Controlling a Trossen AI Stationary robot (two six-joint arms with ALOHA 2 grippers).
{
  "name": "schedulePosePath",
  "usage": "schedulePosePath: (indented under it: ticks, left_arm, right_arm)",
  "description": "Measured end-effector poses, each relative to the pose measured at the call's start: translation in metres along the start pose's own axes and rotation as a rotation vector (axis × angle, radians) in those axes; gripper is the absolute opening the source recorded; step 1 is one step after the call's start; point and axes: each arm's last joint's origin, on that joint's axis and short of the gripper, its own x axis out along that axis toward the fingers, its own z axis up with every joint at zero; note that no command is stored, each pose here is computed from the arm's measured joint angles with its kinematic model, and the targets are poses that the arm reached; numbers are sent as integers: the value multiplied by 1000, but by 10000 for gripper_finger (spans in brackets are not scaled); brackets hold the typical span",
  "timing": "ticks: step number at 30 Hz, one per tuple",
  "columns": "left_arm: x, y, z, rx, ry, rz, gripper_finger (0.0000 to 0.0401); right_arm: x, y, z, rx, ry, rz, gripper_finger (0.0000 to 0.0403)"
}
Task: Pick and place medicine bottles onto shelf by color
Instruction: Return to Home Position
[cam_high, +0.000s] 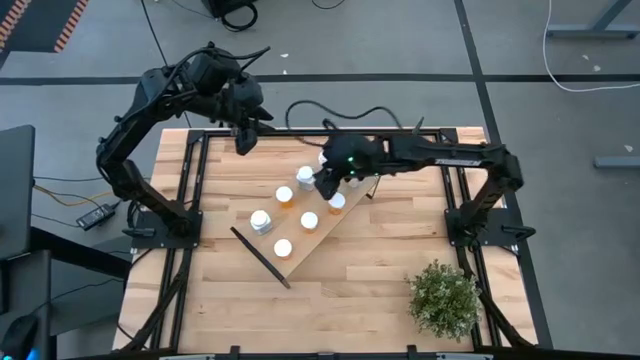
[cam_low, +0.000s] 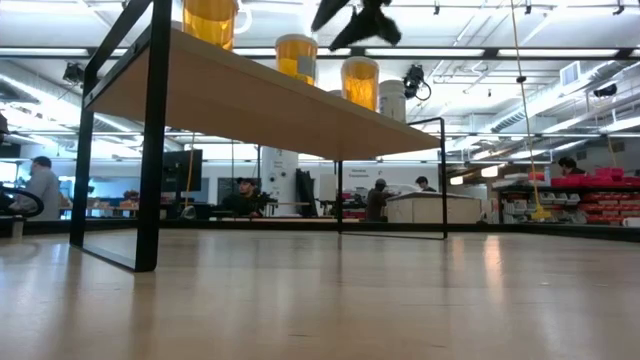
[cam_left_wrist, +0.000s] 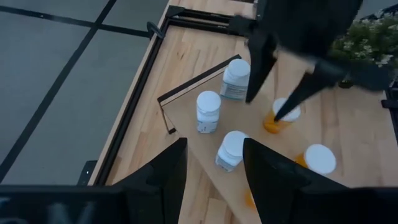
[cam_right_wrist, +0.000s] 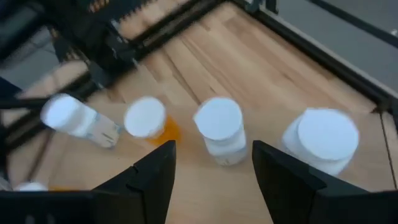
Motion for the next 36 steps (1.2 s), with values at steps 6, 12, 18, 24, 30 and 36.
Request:
schedulePosePath:
  ticks: [6,12,18,24,30,36]
  left_arm:
    - [-3,0,-1,-3,-1,0,162]
    - [-3,0,-3,-23,15,-2,162]
    - [-4,-2,-2,-32,-7,-69,162]
    - [-16,-5,-2,-69,-52,-90,143]
    - [-55,-9,-5,-149,-196,-1,102]
    - [-75,-11,4,-262,-378,53,59]
  right_arm:
    - [-41,-15,15,78,-106,14,217]
    - [-68,-35,27,125,-173,23,217]
    - [-75,-54,30,230,-172,-48,209]
    - [-73,-59,26,256,-113,-74,187]
    - [-76,-60,22,191,-83,-97,159]
    - [-75,-65,24,90,-54,-68,139]
